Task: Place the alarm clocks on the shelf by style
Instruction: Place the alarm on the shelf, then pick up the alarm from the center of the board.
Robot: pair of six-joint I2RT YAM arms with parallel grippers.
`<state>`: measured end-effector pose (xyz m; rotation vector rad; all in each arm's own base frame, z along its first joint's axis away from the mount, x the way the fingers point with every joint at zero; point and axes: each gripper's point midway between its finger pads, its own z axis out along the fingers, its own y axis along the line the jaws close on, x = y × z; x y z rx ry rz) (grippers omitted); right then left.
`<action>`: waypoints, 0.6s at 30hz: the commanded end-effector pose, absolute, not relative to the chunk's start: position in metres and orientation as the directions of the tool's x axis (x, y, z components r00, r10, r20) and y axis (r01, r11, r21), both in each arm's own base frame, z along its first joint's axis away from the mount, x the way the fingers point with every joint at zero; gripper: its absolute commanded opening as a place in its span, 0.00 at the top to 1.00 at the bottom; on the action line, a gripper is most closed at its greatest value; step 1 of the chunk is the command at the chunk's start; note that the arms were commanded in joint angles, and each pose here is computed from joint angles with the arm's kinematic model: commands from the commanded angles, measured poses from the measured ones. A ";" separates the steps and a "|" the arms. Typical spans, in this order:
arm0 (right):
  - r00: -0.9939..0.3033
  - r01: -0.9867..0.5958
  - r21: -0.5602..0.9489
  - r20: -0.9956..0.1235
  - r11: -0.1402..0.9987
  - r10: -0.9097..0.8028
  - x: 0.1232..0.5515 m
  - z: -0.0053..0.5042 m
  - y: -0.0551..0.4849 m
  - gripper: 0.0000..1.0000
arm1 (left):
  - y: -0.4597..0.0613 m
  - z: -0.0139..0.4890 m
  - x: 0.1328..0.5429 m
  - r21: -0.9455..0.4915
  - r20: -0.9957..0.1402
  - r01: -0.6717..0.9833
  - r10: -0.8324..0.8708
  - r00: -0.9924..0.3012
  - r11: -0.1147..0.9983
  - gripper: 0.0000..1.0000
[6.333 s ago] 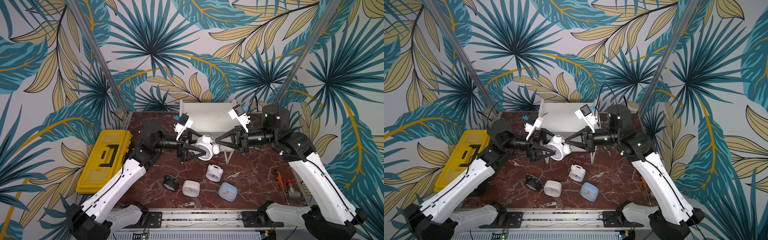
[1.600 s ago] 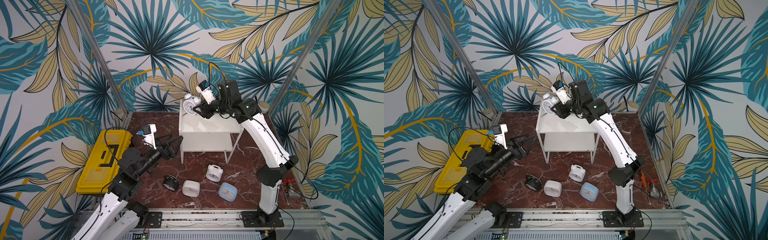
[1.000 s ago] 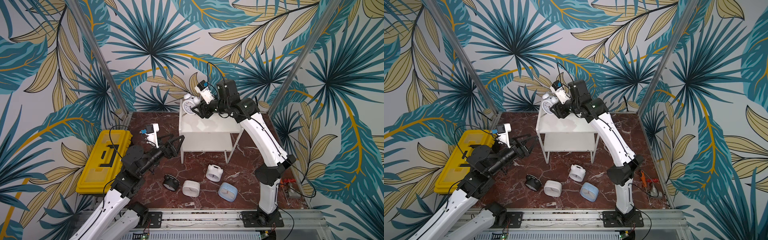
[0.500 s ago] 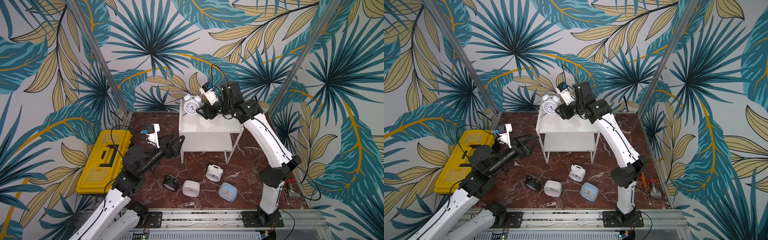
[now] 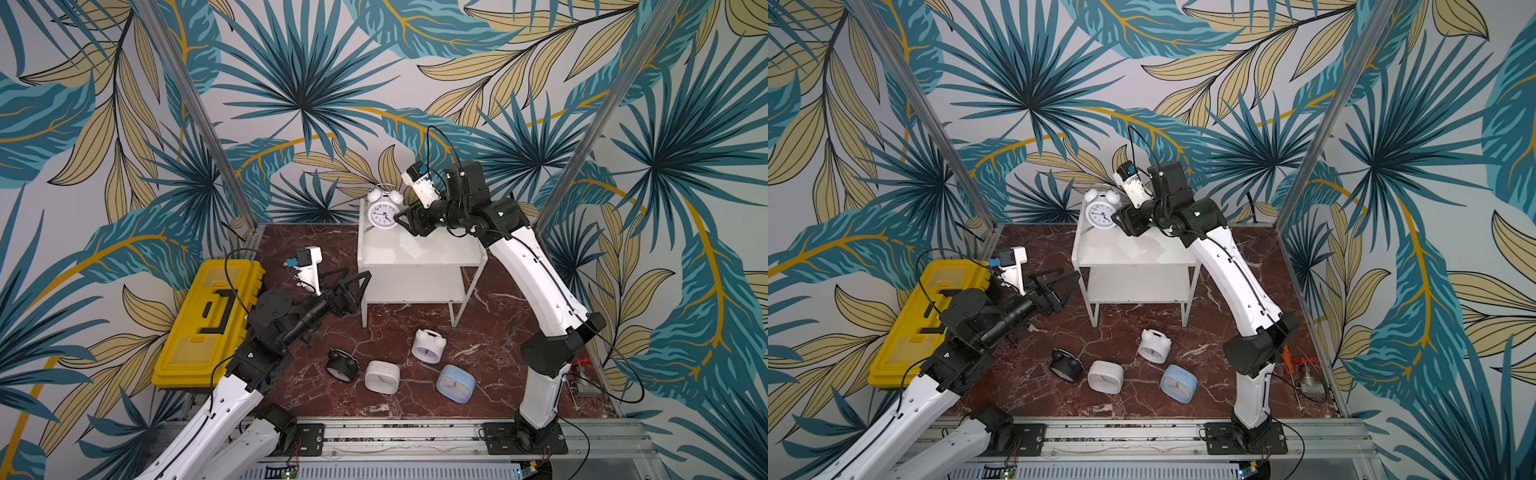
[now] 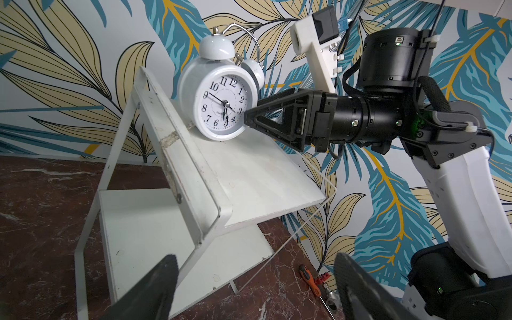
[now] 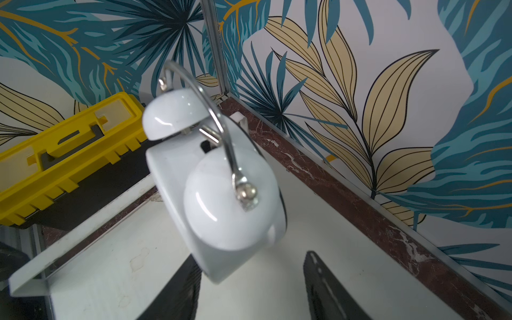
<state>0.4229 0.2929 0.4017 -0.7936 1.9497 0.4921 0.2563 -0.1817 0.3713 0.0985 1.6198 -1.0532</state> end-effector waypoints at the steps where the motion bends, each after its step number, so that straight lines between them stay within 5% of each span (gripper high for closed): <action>1: -0.339 -0.680 0.029 -0.898 0.733 -0.280 0.401 0.427 0.278 0.38 | -0.177 0.374 0.260 -0.547 -0.836 0.554 -0.439 -0.328 0.628 0.09; 6: -0.373 -0.638 0.029 -0.886 0.770 -0.276 0.349 0.426 0.255 0.38 | -0.177 0.371 0.264 -0.547 -0.837 0.533 -0.426 -0.343 0.646 0.09; 12: -0.468 -0.639 0.050 -0.818 0.768 -0.335 0.264 0.364 0.245 0.39 | -0.171 0.367 0.269 -0.565 -0.825 0.486 -0.446 -0.348 0.666 0.09; 18: -0.573 -0.656 0.225 -0.770 0.721 -0.281 0.210 0.297 0.271 0.44 | -0.122 0.311 0.292 -0.605 -0.755 0.097 -0.530 -0.386 0.791 0.11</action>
